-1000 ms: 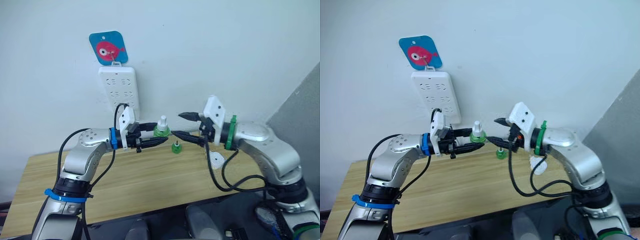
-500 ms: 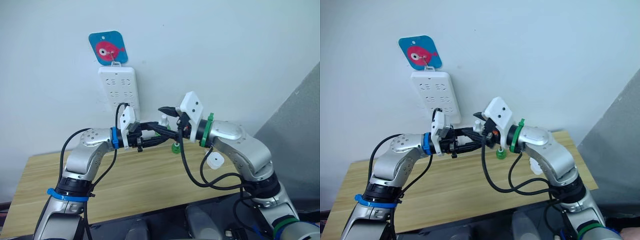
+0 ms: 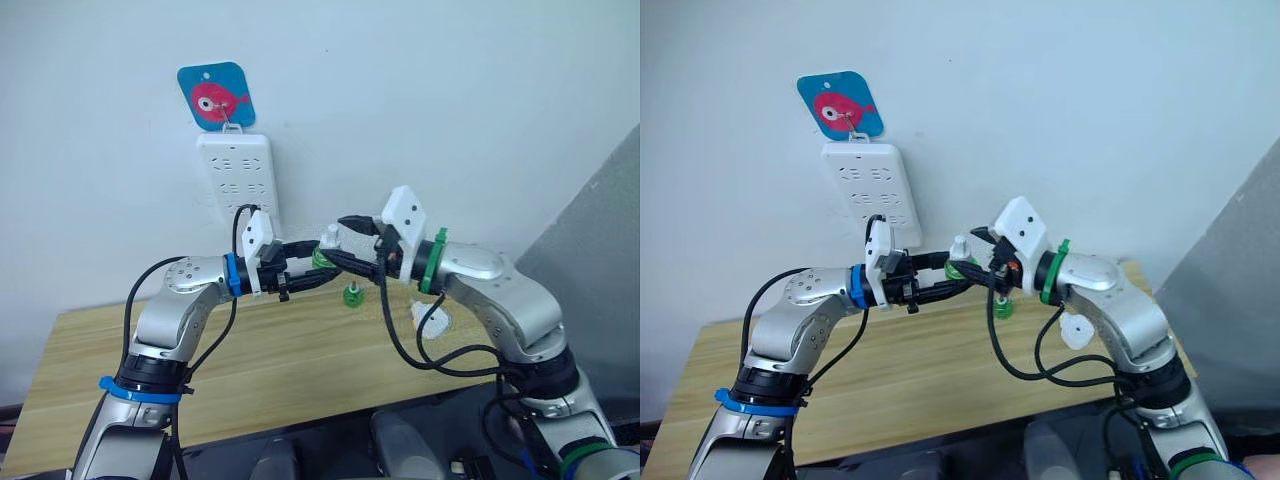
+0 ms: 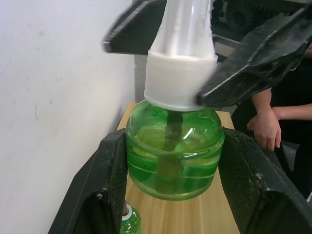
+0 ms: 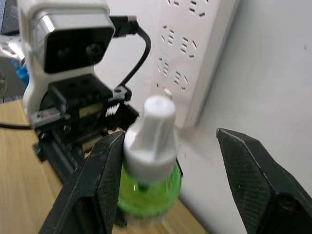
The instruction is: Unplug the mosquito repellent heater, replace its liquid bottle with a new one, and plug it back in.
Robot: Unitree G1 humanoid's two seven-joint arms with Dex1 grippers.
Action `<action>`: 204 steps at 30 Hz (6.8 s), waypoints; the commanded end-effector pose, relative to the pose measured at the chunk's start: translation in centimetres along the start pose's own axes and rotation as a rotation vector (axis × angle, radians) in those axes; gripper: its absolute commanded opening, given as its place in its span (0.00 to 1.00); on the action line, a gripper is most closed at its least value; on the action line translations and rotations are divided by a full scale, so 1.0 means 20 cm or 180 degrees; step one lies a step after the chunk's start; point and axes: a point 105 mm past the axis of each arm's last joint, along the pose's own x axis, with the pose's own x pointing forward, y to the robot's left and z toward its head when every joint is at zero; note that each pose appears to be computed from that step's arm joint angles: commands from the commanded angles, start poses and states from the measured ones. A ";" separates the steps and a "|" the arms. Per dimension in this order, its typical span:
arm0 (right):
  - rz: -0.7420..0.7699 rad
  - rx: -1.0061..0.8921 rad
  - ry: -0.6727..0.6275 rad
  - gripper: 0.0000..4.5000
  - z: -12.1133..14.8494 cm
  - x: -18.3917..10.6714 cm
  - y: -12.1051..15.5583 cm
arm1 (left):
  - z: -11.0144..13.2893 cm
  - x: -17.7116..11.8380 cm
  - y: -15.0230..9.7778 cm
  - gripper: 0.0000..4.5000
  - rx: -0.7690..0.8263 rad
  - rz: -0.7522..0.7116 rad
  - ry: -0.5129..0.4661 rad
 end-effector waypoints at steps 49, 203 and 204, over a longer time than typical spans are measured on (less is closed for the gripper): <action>0.0177 0.0220 -0.0396 0.24 0.12 0.06 0.09 | 0.07 0.02 -0.03 0.51 0.0146 -0.0075 -0.0121; -0.0139 0.0508 -0.0276 0.19 0.06 -0.01 0.06 | 0.10 0.05 0.02 0.51 0.0363 -0.0221 -0.0153; -0.0133 0.0509 -0.0283 0.19 0.06 -0.01 0.06 | 0.11 0.04 0.03 0.51 0.0349 -0.0217 -0.0176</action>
